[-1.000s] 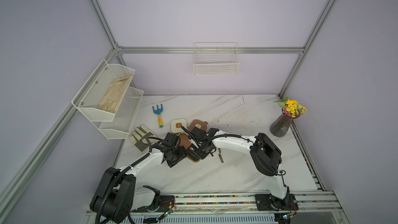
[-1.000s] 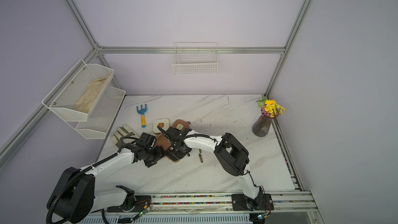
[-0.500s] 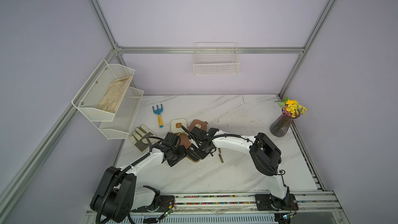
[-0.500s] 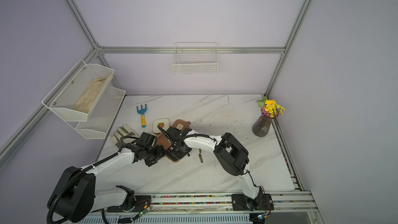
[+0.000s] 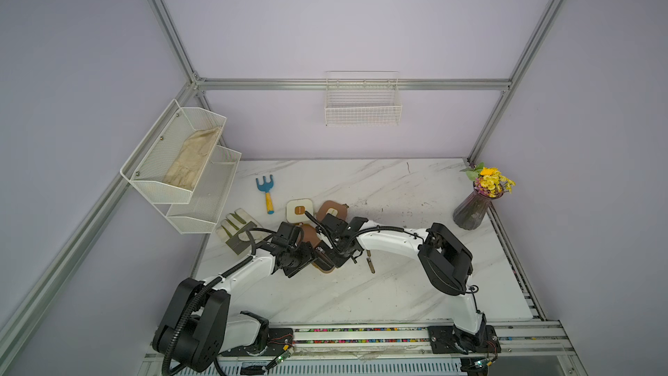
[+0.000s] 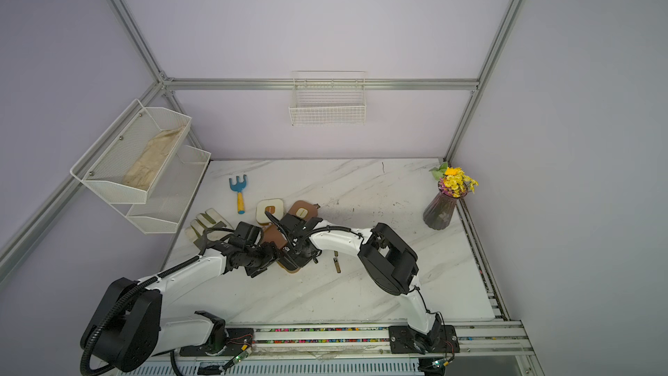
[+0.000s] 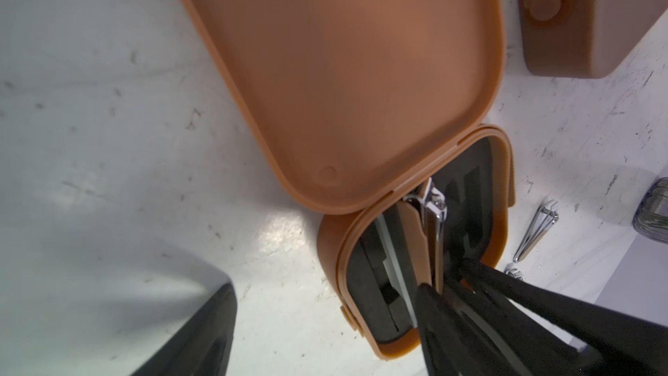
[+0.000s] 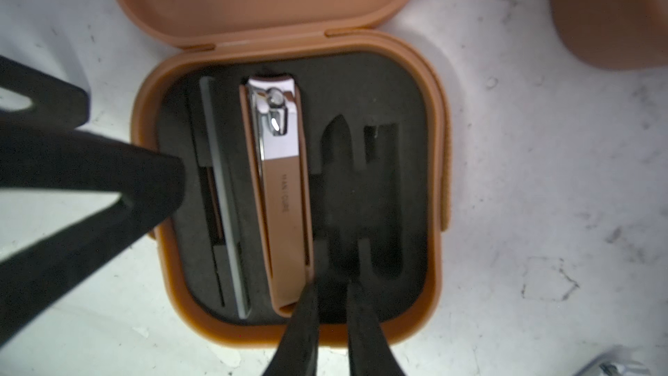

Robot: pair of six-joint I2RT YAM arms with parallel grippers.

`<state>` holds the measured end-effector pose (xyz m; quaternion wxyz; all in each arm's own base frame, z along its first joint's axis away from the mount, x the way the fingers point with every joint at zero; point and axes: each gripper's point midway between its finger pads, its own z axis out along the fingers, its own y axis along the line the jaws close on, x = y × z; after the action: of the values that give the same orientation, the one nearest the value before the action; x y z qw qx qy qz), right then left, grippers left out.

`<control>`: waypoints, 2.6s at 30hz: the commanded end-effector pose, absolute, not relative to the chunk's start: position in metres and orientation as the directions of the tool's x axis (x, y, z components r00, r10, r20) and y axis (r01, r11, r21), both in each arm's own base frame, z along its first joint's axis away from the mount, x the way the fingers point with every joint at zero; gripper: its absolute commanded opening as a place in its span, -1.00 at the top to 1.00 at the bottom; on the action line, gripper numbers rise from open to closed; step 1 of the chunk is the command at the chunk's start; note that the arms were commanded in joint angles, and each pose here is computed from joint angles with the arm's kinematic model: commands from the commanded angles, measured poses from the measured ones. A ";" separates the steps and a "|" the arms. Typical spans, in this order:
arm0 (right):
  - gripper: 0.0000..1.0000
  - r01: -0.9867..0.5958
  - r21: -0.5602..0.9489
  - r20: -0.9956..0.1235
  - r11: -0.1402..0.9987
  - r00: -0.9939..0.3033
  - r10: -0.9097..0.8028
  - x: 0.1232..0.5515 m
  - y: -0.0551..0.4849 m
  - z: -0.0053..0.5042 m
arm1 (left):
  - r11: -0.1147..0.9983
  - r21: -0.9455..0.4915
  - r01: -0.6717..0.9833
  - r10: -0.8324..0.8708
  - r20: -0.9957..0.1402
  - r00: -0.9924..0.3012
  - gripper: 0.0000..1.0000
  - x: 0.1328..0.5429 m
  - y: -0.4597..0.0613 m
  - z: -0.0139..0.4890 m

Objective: Organize nail clipper sets
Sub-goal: Place the nail clipper in the storage box.

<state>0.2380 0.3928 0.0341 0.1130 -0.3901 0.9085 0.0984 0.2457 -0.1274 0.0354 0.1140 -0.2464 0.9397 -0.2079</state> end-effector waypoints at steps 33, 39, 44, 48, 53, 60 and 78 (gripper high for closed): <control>0.39 -0.727 0.186 -0.393 0.661 -0.672 -0.628 0.245 0.426 0.069 | 0.824 -0.301 -0.481 -0.515 -0.042 -0.856 -0.39 0.223 -0.112 -0.003; 0.40 -0.691 0.205 -0.411 0.693 -0.703 -0.580 0.254 0.422 0.072 | 0.830 -0.235 -0.505 -0.518 0.008 -0.855 -0.30 0.217 -0.109 -0.012; 0.43 -0.669 0.237 -0.425 0.704 -0.723 -0.544 0.260 0.414 0.080 | 0.835 -0.193 -0.515 -0.519 0.034 -0.854 -0.18 0.207 -0.105 -0.015; 0.45 -0.656 0.277 -0.432 0.702 -0.737 -0.519 0.262 0.410 0.083 | 0.837 -0.171 -0.519 -0.521 0.038 -0.853 -0.11 0.204 -0.102 -0.013; 0.52 -0.638 0.342 -0.434 0.690 -0.759 -0.486 0.264 0.409 0.087 | 0.838 -0.146 -0.526 -0.525 0.046 -0.850 -0.10 0.203 -0.102 -0.017; 0.56 -0.625 0.402 -0.408 0.669 -0.776 -0.480 0.260 0.412 0.077 | 0.842 -0.132 -0.523 -0.523 0.036 -0.851 -0.10 0.209 -0.105 -0.016; 0.46 -0.595 0.453 -0.325 0.664 -0.804 -0.498 0.250 0.417 0.045 | 0.857 -0.029 -0.515 -0.512 0.066 -0.856 -0.10 0.200 -0.104 -0.038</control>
<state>0.2514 0.4159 0.0513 0.0972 -0.3063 0.9063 0.2745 0.2616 -0.1333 0.0173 0.0790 -0.2531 0.9560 -0.1252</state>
